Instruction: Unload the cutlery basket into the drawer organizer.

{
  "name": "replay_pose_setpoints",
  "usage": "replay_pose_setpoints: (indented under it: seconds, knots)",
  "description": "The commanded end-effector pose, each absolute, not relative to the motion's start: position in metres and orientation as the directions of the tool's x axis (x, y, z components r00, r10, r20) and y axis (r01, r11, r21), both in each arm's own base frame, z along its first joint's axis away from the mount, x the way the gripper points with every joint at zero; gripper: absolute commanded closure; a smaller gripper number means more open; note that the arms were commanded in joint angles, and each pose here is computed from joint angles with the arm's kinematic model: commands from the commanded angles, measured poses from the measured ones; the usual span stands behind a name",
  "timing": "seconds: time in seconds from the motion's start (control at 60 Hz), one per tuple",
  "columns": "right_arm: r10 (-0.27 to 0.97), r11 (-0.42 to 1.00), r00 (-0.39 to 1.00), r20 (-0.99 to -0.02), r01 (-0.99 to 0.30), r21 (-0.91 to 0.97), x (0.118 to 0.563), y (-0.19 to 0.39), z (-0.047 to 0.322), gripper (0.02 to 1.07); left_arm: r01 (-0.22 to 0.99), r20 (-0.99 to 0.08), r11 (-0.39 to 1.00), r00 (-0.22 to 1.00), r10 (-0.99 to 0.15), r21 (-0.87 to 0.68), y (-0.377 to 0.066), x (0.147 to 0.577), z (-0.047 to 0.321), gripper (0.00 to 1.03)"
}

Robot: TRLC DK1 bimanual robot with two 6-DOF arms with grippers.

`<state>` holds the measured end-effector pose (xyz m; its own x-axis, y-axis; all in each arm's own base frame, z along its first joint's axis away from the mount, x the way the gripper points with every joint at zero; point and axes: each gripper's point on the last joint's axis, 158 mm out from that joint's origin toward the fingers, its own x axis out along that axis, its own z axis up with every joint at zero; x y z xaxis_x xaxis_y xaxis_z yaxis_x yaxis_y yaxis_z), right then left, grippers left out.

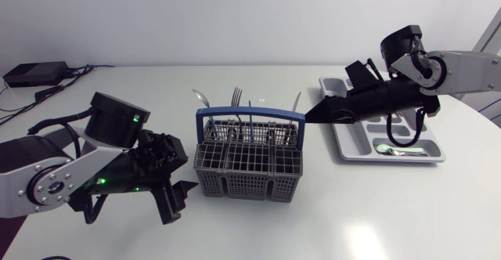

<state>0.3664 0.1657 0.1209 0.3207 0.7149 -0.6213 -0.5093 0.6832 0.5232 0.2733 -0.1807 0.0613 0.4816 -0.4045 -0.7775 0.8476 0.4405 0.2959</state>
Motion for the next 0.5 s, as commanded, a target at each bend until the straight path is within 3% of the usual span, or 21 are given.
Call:
replay_pose_setpoints:
  seconds: [0.0, 0.05, 0.1, 0.483]
  knots:
    - [0.719, 0.682, 0.32, -0.617, -0.493, 0.54, 0.372, 0.169, 0.121, 0.81, 0.852, -0.789, 0.432, 0.472, -0.394, 0.294, -0.179, 0.273, 0.05, 0.16]
    - [0.72, 0.682, 0.319, -0.617, -0.492, 0.541, 0.372, 0.17, 0.121, 0.91, 0.851, -0.789, 0.435, 0.472, -0.393, 0.293, -0.179, 0.275, 0.049, 0.16]
    - [0.724, 0.676, 0.306, -0.618, -0.494, 0.547, 0.37, 0.175, 0.119, 0.93, 0.85, -0.79, 0.439, 0.472, -0.391, 0.291, -0.18, 0.278, 0.045, 0.16]
    - [0.734, 0.649, 0.211, -0.646, -0.499, 0.574, 0.334, 0.195, 0.101, 0.96, 0.813, -0.779, 0.472, 0.525, -0.343, 0.34, -0.178, 0.324, 0.026, 0.17]
